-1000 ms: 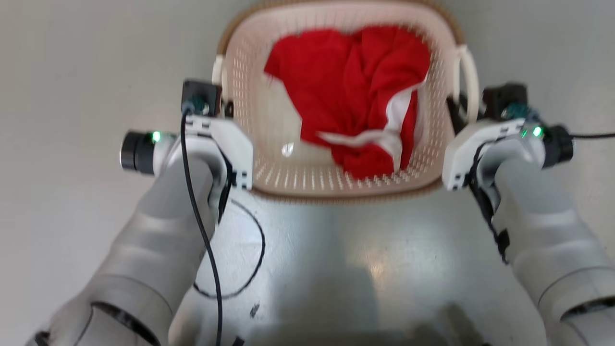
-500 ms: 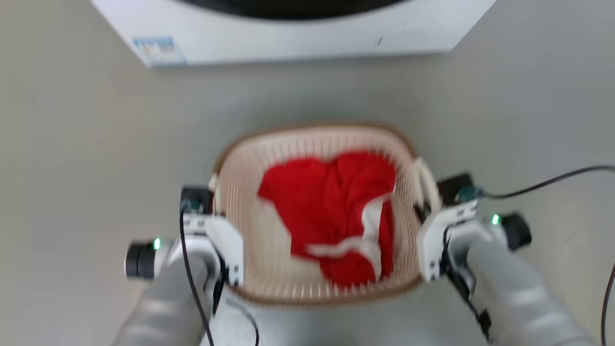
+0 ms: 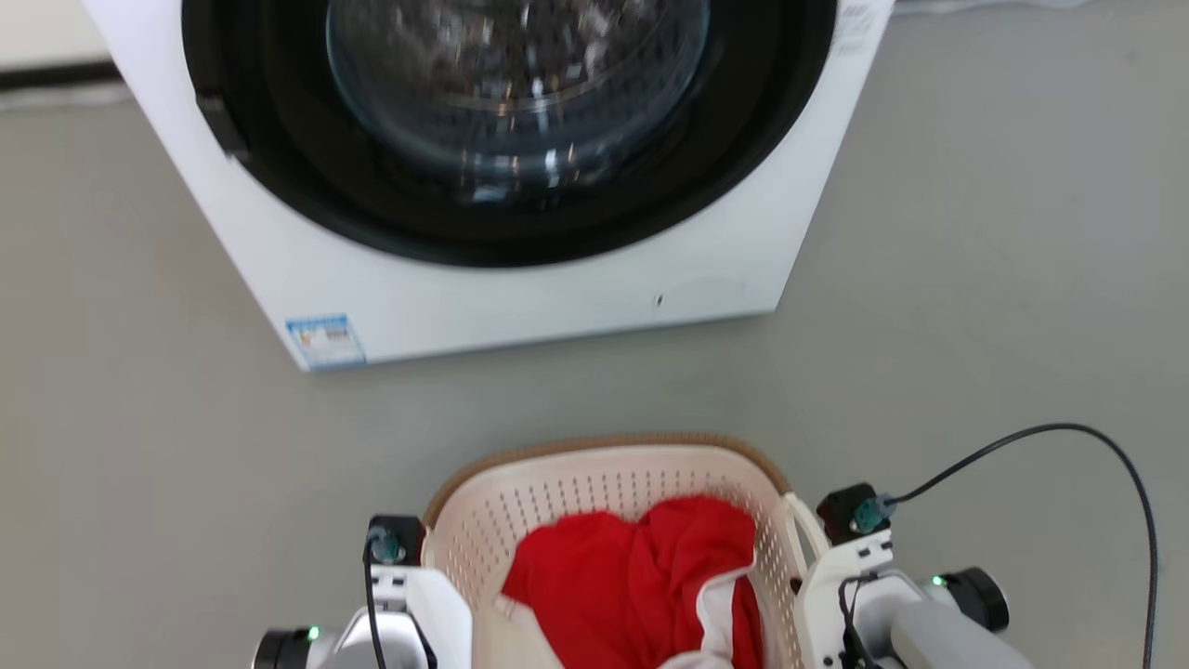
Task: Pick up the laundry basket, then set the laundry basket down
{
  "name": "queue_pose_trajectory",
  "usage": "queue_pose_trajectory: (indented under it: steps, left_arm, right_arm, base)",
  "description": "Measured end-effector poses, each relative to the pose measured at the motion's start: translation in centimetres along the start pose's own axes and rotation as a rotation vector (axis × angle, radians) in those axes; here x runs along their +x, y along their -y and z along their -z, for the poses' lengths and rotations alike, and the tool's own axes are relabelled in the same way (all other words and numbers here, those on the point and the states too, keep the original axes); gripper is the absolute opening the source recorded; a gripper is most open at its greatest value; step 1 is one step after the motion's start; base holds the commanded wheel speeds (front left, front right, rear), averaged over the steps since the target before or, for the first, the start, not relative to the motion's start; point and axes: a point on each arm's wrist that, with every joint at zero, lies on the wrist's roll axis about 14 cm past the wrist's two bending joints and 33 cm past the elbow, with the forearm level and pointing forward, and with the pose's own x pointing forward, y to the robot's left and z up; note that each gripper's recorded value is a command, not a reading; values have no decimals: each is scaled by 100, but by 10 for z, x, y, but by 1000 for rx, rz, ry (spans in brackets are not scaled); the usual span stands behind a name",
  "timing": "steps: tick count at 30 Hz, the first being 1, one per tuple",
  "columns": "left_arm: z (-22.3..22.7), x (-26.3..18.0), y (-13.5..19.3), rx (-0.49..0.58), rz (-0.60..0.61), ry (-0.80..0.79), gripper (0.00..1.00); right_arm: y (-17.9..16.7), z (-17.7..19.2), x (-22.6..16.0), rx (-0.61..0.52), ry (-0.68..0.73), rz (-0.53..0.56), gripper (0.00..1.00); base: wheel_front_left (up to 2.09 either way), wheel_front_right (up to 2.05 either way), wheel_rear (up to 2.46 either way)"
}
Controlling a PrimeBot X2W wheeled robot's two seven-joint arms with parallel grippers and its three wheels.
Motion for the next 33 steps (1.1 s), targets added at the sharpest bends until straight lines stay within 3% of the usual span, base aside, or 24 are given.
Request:
queue_pose_trajectory:
  steps: [11,33]
  left_arm:
    - [-7,-24,17,53,28,20,0]
    - [-1,-37,14,26,14,23,0]
  right_arm:
    - [2,5,-30,25,50,26,0]
    - [-5,2,-32,2,51,16,0]
  base:
    - [0,0,0]
    - [0,0,0]
